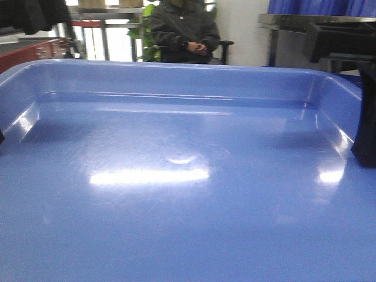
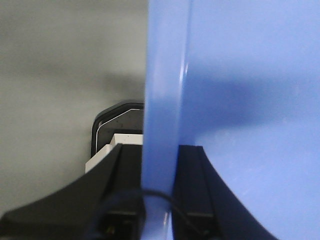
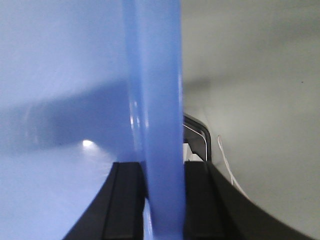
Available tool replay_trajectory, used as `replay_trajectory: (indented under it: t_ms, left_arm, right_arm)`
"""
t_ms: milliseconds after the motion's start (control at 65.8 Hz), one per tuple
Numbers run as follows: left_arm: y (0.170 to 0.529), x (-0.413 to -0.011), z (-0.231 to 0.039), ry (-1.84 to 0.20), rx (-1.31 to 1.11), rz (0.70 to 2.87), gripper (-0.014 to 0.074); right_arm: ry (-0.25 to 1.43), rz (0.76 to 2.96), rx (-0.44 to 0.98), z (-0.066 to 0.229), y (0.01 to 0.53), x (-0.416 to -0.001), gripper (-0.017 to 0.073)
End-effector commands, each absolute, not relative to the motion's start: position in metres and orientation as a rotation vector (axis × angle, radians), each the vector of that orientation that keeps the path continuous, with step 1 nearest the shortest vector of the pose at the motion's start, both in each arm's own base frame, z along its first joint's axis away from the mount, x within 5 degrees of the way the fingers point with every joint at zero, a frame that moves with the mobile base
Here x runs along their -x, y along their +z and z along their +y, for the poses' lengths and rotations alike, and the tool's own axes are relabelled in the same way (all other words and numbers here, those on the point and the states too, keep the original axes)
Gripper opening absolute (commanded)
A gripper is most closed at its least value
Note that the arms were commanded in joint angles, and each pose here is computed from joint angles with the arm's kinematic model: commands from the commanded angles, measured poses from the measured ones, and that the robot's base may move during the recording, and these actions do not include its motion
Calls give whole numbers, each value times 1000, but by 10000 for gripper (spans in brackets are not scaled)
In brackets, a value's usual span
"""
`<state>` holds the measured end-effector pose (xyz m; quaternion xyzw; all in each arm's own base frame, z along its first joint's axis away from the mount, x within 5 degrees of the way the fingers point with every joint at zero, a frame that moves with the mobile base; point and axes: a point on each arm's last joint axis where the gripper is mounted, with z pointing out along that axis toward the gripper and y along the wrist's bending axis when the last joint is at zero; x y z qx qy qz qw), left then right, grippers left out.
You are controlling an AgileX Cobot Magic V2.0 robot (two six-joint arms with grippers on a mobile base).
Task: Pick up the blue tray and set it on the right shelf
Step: 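Hold the tray while the base drives up to the steel shelf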
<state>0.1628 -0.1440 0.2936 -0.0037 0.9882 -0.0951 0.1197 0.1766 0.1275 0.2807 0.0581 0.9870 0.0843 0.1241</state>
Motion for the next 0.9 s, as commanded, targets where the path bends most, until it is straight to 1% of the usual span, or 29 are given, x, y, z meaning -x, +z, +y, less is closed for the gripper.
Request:
replay_trajectory:
  t_ms: [0, 882]
  left_arm:
    - [308, -161, -149, -402, 36, 2825, 0]
    - [308, -161, -149, -402, 36, 2825, 0]
  right_arm:
    - [344, 2798, -178, 130, 296, -178, 202]
    - [344, 2798, -178, 130, 296, -178, 202]
